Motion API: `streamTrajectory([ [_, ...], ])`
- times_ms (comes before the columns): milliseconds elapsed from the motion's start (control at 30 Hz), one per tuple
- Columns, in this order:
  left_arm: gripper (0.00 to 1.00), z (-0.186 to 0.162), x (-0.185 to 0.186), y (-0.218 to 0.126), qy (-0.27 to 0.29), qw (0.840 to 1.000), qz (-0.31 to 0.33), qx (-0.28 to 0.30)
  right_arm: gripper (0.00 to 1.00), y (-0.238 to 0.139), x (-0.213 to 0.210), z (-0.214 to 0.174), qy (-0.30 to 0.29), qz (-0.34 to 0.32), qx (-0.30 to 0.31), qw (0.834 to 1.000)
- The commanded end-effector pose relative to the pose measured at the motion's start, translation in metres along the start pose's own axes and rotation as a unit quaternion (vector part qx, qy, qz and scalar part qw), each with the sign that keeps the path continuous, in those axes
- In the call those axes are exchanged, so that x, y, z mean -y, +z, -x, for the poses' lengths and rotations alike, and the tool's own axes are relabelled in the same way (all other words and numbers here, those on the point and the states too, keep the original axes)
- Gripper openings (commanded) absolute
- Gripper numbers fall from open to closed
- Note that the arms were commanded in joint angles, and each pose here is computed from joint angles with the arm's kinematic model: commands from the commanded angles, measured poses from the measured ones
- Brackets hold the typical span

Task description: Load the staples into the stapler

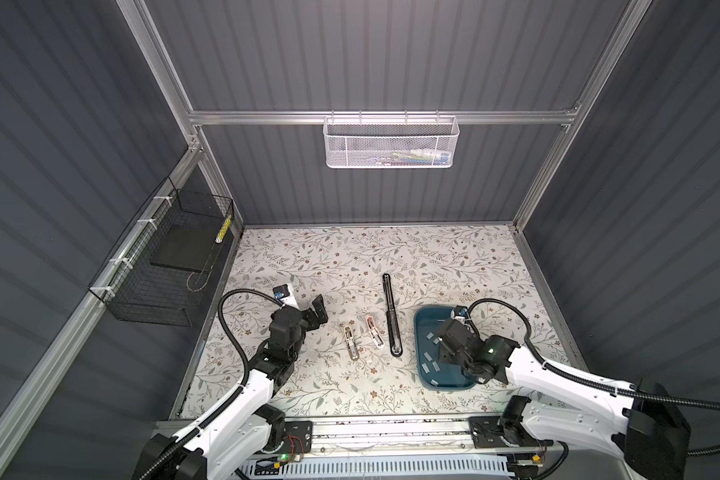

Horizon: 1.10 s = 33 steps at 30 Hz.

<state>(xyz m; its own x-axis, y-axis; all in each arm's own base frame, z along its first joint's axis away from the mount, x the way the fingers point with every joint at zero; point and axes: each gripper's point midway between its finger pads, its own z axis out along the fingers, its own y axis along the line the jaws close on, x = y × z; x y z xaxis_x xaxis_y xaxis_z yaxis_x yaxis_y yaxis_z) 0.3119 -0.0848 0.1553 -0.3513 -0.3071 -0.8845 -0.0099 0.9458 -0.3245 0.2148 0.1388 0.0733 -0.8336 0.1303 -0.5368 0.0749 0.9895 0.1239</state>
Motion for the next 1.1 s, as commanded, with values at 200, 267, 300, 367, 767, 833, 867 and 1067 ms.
streamTrajectory([
  [200,1.0,0.005,0.005,0.005,-0.014,1.0,-0.009,0.007,0.34,0.036,-0.012,0.028,0.026,-0.002,-0.029,0.999],
  [267,1.0,0.004,0.006,0.007,-0.016,1.0,-0.012,0.004,0.35,0.043,-0.007,0.029,0.031,-0.013,-0.036,0.999],
  [300,1.0,0.003,0.006,0.007,-0.016,1.0,-0.012,0.002,0.35,0.046,-0.006,0.028,0.029,-0.017,-0.041,0.999],
  [367,1.0,0.003,0.008,0.007,-0.016,1.0,-0.014,0.002,0.35,0.051,-0.005,0.026,0.023,-0.023,-0.05,0.998],
  [767,1.0,0.004,0.006,0.007,-0.015,1.0,-0.009,0.003,0.34,0.061,-0.012,0.025,0.018,-0.025,-0.064,0.997],
  [833,1.0,0.005,0.006,0.006,-0.015,1.0,-0.009,0.004,0.33,0.06,-0.005,0.02,0.018,-0.039,-0.071,0.997],
  [867,1.0,0.005,0.006,0.006,-0.016,1.0,-0.01,0.004,0.33,0.06,-0.004,0.018,0.017,-0.041,-0.071,0.996],
  [1067,1.0,0.005,0.007,0.006,-0.016,1.0,-0.012,0.003,0.34,0.06,-0.001,0.012,0.019,-0.045,-0.08,0.996],
])
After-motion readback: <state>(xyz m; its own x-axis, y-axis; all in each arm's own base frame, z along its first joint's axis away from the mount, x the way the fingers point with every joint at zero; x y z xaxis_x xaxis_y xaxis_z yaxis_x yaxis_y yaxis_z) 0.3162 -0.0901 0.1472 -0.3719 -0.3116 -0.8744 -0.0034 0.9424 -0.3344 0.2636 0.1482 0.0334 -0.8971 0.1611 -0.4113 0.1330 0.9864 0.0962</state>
